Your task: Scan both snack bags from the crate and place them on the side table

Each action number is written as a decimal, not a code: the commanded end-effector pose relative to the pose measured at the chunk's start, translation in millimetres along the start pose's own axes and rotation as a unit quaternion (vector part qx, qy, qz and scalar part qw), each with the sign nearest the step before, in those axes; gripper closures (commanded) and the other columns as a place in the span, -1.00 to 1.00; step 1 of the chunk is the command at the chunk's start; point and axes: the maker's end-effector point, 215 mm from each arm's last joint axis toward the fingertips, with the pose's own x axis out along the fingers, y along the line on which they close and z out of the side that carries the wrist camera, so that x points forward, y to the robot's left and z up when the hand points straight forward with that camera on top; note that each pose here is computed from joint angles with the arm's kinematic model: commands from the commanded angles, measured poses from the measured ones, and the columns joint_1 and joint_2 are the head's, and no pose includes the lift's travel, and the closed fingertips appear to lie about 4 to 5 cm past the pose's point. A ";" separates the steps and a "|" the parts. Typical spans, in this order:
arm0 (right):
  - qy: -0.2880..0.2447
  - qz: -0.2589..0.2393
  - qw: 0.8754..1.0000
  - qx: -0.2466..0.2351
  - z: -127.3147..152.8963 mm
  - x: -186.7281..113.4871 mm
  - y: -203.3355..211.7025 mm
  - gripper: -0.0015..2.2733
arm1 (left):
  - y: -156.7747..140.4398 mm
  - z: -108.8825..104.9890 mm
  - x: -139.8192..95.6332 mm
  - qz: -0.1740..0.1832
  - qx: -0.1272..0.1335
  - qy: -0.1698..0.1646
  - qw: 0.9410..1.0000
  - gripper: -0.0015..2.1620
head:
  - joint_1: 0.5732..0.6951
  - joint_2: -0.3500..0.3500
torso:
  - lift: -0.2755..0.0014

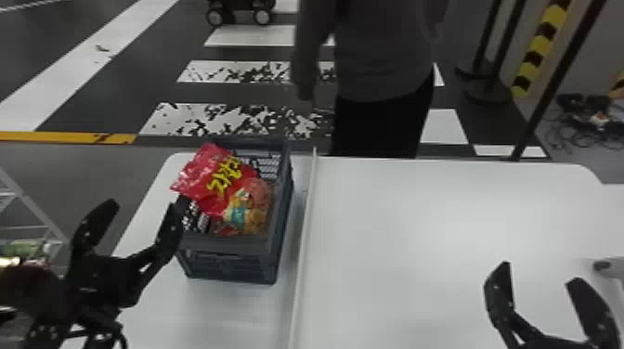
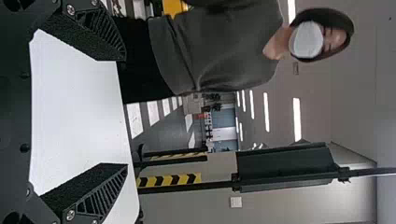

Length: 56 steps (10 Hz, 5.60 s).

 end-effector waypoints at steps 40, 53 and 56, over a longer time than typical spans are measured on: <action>0.011 -0.004 1.000 -0.006 -7.3 -1.5 -5.0 -0.90 | -57.1 109.1 57.1 -0.159 -0.352 -0.112 0.915 0.98 | 1.00 0.08 | 0.28; 0.010 -0.008 1.000 -0.011 -5.4 -5.5 -10.1 -0.90 | -391.7 -78.7 81.2 -0.375 -0.328 0.165 0.851 0.98 | 1.00 -1.00 | 0.28; 0.010 -0.007 1.000 -0.009 -5.5 -3.7 -7.3 -0.90 | -419.3 -116.7 48.7 -0.410 -0.287 0.250 0.829 -0.17 | 1.00 -1.00 | 0.28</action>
